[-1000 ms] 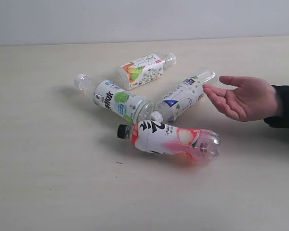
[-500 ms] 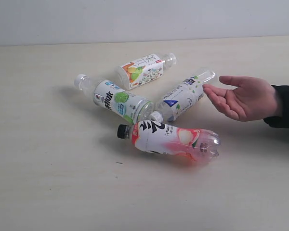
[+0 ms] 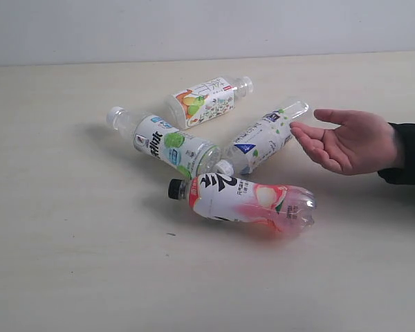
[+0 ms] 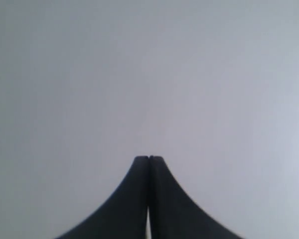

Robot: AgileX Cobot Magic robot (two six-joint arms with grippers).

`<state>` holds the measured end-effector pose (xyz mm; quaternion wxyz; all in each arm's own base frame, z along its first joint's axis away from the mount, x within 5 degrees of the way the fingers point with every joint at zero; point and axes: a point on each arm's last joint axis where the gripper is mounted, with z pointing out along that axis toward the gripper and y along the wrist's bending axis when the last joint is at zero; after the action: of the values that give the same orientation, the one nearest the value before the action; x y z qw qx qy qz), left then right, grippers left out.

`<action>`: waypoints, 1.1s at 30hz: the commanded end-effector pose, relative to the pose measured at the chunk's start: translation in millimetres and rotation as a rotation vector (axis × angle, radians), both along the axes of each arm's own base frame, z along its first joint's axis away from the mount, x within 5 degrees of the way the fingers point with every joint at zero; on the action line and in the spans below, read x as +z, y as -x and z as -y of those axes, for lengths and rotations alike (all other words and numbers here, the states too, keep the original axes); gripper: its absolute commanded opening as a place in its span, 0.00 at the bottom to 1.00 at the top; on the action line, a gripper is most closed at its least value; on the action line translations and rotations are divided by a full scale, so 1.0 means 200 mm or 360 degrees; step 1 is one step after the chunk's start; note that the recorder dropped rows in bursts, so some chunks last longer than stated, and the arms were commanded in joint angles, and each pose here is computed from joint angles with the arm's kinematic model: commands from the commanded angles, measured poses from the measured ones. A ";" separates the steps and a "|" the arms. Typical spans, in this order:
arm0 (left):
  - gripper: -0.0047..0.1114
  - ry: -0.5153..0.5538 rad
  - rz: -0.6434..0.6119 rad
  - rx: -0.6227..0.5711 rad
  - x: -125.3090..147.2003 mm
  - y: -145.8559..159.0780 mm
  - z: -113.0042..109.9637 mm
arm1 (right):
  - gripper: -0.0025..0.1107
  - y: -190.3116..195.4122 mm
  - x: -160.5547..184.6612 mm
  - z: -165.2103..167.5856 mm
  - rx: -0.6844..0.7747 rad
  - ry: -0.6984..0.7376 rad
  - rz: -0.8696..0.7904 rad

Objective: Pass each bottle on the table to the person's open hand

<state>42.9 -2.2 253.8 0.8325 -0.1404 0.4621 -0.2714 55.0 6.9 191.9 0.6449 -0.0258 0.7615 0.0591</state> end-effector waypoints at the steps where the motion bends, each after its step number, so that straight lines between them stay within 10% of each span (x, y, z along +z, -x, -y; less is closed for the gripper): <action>1: 0.04 0.0185 0.0225 -0.0144 0.17 0.05 0.00 | 0.02 0.00 0.00 0.00 -0.0004 0.0006 0.0009; 13: 0.04 -0.0422 -0.0444 0.0094 0.43 -0.31 0.02 | 0.02 0.00 0.00 0.00 -0.0004 0.0006 0.0009; 22: 0.04 -0.0456 -0.1562 0.0113 0.14 -0.82 -0.02 | 0.02 0.00 0.00 0.00 -0.0004 0.0006 0.0009; 33: 0.04 -0.1155 -0.2369 -0.0165 -0.12 -1.11 0.30 | 0.02 0.00 0.00 0.00 -0.0004 0.0006 0.0009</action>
<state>259.3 -46.0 233.2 0.3325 -0.0228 0.9428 -0.0010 55.0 6.9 191.9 0.6449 -0.0258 0.7615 0.0591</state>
